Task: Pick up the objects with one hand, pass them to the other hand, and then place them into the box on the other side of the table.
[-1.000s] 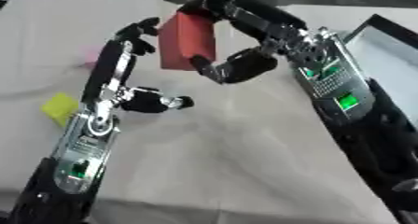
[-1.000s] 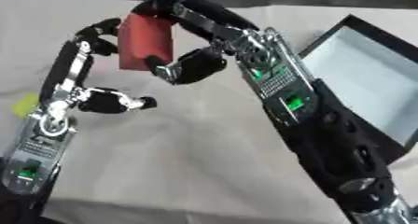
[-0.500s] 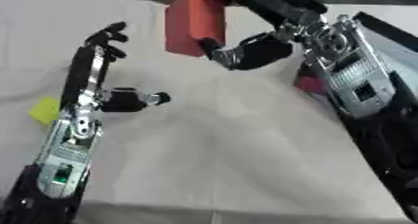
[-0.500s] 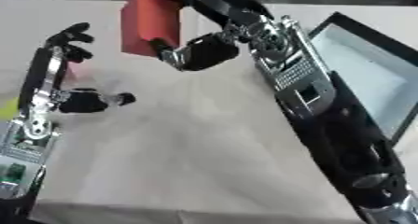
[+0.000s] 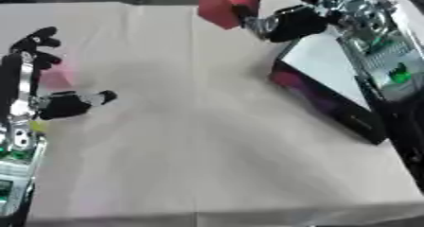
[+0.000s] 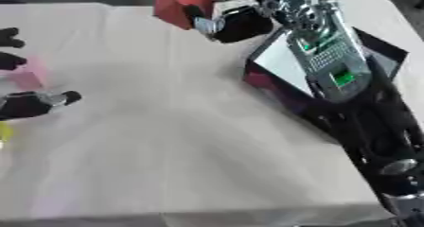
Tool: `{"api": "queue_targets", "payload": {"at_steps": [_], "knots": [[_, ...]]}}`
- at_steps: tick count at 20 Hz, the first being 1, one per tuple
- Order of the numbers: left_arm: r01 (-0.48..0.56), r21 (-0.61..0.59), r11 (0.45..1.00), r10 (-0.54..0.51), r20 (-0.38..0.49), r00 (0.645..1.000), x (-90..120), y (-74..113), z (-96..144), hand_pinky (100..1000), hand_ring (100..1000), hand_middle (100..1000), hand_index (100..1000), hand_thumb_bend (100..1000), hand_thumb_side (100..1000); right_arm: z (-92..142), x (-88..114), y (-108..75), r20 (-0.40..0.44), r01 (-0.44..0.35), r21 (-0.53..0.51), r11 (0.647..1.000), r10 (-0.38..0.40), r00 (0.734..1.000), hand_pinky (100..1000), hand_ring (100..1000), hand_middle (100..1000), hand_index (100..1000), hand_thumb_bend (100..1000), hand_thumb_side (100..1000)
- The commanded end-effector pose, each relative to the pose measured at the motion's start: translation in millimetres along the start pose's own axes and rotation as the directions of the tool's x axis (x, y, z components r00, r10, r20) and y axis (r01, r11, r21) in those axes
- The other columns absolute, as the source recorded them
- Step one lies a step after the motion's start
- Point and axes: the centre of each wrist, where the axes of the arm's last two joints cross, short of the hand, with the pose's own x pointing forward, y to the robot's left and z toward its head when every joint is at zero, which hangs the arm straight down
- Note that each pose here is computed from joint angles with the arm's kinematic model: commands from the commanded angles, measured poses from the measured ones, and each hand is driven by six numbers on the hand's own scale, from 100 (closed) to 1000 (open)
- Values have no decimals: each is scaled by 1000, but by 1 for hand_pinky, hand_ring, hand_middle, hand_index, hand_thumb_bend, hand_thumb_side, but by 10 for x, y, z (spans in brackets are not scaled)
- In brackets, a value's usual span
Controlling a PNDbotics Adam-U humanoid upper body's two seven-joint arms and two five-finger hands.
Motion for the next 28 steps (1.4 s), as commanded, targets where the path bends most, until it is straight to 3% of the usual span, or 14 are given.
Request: {"api": "queue_targets", "payload": {"at_steps": [1,7,15,20,28], "knots": [[8,79,997,-9,16,1000,4,238,-62,684,615,702,870,889,100,176,-142,-359,-89,-60,-95,994,52,995,878,819,367,503,100,100],[-16,137,990,15,3,1000,-28,361,-79,688,616,705,869,889,104,466,-568,-707,-279,-135,-185,973,80,957,878,820,367,503,100,102],[-21,176,984,21,3,1000,-40,450,-102,688,616,706,868,888,106,782,-1035,-845,-454,-222,-179,958,120,883,872,816,366,501,100,115],[-24,195,981,23,5,1000,-36,488,-118,688,616,705,866,887,106,919,-1219,-832,-505,-255,-122,959,161,848,868,821,387,522,100,119],[-25,196,980,25,5,1000,-37,490,-119,688,616,705,866,887,106,941,-1268,-834,-509,-263,-106,959,175,843,868,821,387,522,100,119]]}}
